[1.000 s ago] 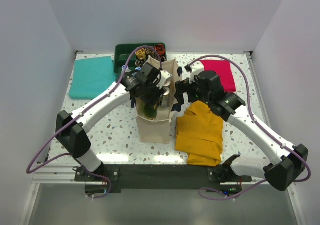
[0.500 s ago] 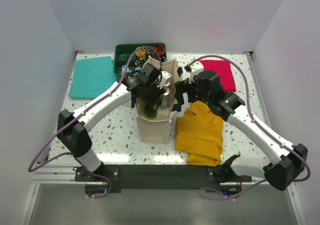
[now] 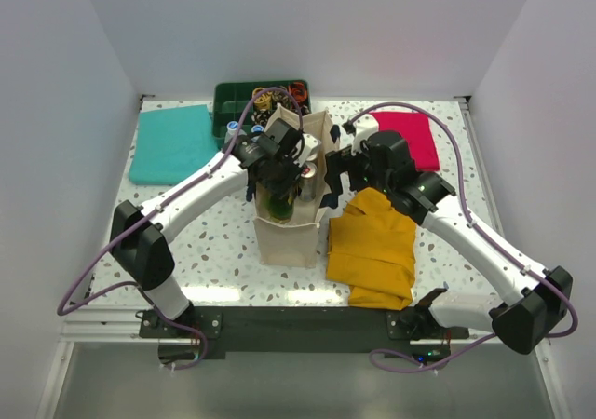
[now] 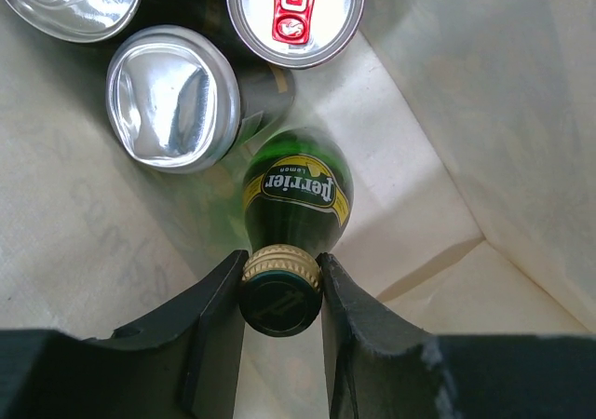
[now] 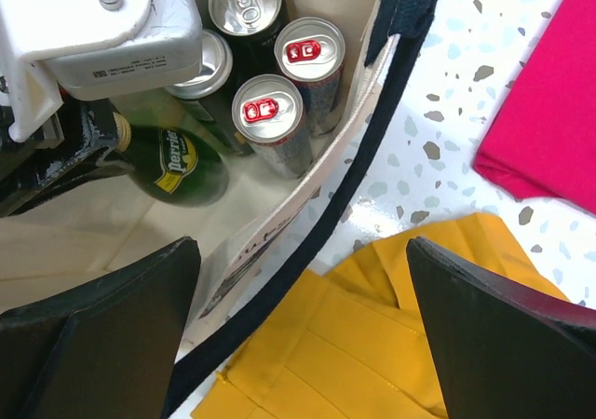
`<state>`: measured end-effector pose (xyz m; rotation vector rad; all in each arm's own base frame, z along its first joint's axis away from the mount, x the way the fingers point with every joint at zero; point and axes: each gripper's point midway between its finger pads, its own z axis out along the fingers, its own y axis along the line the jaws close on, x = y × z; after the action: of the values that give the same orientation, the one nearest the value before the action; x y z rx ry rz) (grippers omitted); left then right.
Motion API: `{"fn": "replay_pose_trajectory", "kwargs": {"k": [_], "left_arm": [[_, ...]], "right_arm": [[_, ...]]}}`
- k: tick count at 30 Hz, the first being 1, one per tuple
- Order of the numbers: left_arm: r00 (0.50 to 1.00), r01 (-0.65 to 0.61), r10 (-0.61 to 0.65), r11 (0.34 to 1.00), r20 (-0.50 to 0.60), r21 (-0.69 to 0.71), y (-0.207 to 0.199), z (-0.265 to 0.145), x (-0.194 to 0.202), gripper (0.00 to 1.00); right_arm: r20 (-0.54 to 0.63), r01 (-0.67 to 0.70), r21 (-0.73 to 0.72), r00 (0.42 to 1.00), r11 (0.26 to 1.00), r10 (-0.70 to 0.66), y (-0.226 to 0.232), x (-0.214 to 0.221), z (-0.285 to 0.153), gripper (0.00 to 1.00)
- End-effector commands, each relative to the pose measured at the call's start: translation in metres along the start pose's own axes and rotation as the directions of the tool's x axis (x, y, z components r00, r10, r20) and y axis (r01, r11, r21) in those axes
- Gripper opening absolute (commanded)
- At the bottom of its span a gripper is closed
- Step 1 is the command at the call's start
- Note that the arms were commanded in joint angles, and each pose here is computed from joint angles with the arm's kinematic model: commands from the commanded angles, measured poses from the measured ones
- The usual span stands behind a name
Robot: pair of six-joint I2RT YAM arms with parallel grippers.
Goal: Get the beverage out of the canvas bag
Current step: Take out the drink from the canvas bag.
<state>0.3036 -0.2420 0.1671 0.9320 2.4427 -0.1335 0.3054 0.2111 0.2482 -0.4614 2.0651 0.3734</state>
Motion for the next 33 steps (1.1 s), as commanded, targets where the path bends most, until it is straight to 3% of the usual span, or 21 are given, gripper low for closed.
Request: {"fn": "replay_pose_trajectory", "kwargs": {"k": [1,8,18,33], "left_arm": [[0.999,-0.018,0.017,1.000,0.040,0.024,-0.003,-0.011,-0.010,0.00],[0.994,-0.030,0.027,0.999,0.103,0.031,-0.003,-0.024,-0.024,0.00],[0.961,0.001,0.004,1.000,0.277,-0.017,0.009,-0.068,-0.058,0.00],[0.949,-0.017,0.024,1.000,0.315,-0.025,0.013,-0.093,-0.078,0.00]], "right_arm": [[0.041,0.011,-0.008,0.999,1.000,-0.011,0.002,-0.019,-0.001,0.98],[0.045,0.011,-0.013,0.999,1.000,-0.010,0.003,-0.021,0.000,0.98],[0.047,0.009,-0.012,0.999,1.000,-0.008,0.003,-0.020,0.000,0.98],[0.047,0.011,0.001,0.999,1.000,-0.011,0.001,-0.017,-0.002,0.98]]}}
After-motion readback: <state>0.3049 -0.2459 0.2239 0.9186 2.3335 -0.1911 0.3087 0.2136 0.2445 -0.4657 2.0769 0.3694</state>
